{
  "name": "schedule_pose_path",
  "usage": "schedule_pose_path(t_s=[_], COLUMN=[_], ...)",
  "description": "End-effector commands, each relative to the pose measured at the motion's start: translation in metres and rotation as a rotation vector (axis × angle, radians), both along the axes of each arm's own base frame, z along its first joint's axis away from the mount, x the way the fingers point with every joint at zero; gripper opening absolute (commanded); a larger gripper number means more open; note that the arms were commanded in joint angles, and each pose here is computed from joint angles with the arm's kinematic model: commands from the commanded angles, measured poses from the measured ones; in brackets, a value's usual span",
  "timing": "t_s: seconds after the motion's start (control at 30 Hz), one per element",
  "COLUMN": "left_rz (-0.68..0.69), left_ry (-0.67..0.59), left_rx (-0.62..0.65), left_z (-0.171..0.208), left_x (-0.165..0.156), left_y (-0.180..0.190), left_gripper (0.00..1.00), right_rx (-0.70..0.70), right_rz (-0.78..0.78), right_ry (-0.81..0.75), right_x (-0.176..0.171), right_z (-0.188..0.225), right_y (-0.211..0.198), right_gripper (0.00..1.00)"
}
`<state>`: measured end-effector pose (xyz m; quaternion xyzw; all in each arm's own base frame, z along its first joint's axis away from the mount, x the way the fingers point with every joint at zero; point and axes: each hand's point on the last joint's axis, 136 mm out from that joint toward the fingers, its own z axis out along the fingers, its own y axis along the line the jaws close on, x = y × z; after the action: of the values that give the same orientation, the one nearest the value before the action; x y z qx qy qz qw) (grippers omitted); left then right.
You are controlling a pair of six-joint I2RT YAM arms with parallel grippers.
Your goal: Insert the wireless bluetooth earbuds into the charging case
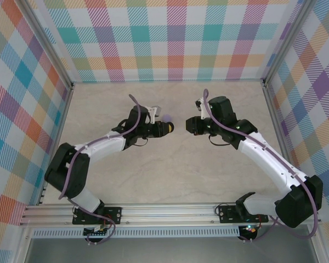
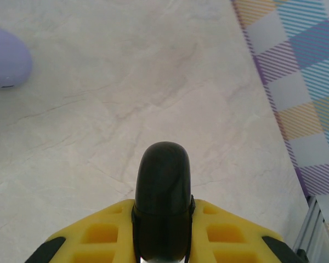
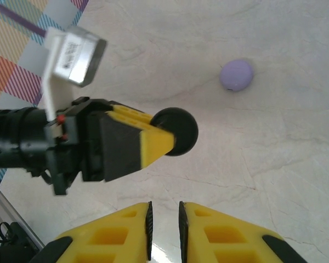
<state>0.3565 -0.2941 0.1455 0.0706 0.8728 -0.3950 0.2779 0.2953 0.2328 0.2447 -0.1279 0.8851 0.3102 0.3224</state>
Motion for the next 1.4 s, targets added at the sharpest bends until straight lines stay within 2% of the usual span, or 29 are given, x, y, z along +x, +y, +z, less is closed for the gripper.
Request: schedule_pose_path(t_s=[0.0,0.2,0.57,0.93,1.03,1.37], left_rz=[0.045,0.075,0.125,0.125,0.127,0.133], left_ry=[0.145,0.204,0.251,0.303,0.313,0.264], left_rx=[0.022,0.075,0.096,0.134,0.147,0.209], left_z=[-0.023,-0.055,-0.084,-0.108,-0.114,-0.104], left_x=[0.008,0.026,0.052,0.052,0.051,0.049], left_y=[0.004,0.004,0.012,0.015,0.016,0.027], left_gripper=[0.12,0.12,0.12,0.14,0.21,0.66], right_rx=[-0.008,-0.015,-0.018,-0.020,-0.021,-0.046], right_rz=[-0.004,-0.010,-0.007,-0.008,-0.008,-0.030], right_ry=[-0.027,-0.028,-0.014,-0.012,-0.012,-0.011], right_x=[-0.005,-0.007,-0.009,-0.009,-0.010,-0.007], right_z=[0.008,0.007,0.002,0.002,0.002,-0.003], right_y=[-0.005,-0.007,-0.008,-0.008,-0.008,-0.013], right_gripper=[0.24,0.24,0.24,0.24,0.25,0.27])
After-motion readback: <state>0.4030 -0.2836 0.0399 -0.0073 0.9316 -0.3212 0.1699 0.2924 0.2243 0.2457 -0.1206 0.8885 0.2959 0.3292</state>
